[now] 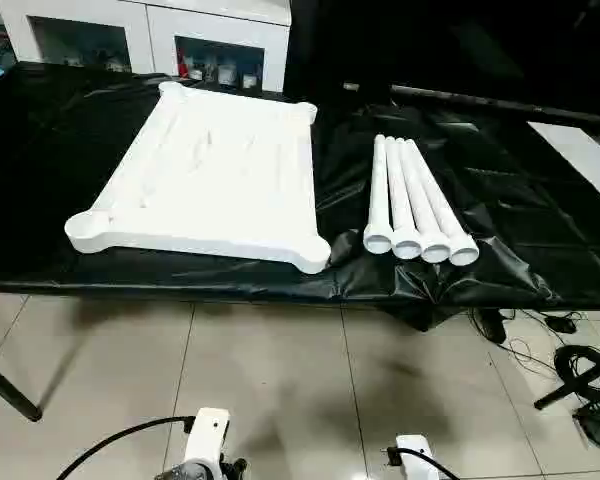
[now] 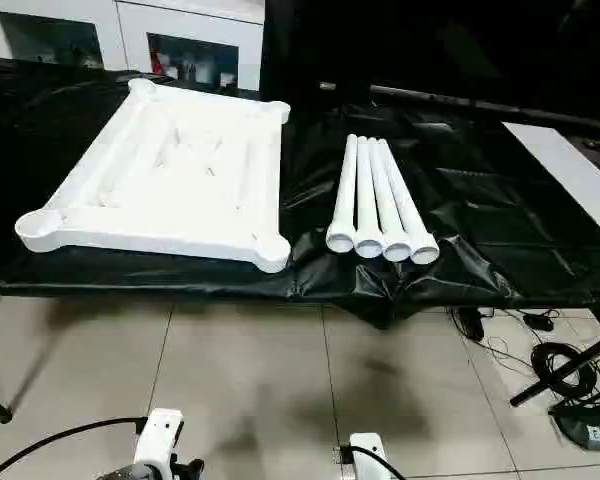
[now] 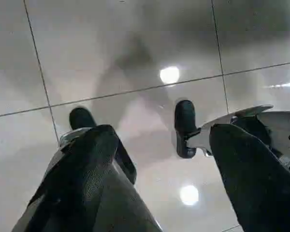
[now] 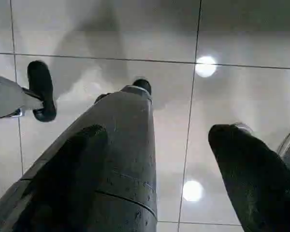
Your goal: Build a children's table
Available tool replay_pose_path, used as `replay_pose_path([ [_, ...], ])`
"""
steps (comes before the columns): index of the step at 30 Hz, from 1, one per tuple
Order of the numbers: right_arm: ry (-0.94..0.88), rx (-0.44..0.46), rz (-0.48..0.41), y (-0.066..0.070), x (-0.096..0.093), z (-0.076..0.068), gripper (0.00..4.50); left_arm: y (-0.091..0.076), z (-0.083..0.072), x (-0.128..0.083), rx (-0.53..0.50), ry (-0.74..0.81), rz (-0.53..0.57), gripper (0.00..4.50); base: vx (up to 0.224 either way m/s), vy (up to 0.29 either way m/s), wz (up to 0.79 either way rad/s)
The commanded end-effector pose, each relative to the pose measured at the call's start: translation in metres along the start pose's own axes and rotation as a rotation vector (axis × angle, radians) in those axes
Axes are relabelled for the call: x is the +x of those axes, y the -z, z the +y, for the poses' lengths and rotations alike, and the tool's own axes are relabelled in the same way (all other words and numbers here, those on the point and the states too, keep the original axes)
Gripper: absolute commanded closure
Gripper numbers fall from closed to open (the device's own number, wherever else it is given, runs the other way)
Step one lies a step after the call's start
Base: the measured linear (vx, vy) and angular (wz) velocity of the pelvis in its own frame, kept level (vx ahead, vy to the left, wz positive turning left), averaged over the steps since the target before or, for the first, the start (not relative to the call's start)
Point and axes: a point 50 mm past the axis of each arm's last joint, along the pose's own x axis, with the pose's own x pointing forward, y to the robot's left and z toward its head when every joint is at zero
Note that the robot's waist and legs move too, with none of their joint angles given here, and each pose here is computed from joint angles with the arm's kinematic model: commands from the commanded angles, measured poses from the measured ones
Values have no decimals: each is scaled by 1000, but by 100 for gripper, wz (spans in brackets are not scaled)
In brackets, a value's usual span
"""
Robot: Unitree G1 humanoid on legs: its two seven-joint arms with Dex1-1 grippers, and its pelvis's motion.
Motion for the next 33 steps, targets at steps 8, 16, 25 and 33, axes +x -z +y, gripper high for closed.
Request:
replay_pose_path([
  [8, 120, 92, -13, -12, -6, -35, 80, -35, 24, 1, 85, -156, 40, 90, -33, 12, -5],
  [16, 114, 79, -92, -16, -5, -30, 62, -46, 26, 0, 19, -157, -48, 61, 21, -5, -2],
  [25, 52, -125, -359, -96, -13, -17, 2, -90, 34, -14, 104, -104, -388, 4, 0, 0, 0],
  [33, -28, -212, -682, -129, -48, -18, 2, -116, 22, -47, 153, 4, -672, 4, 0, 0, 0],
])
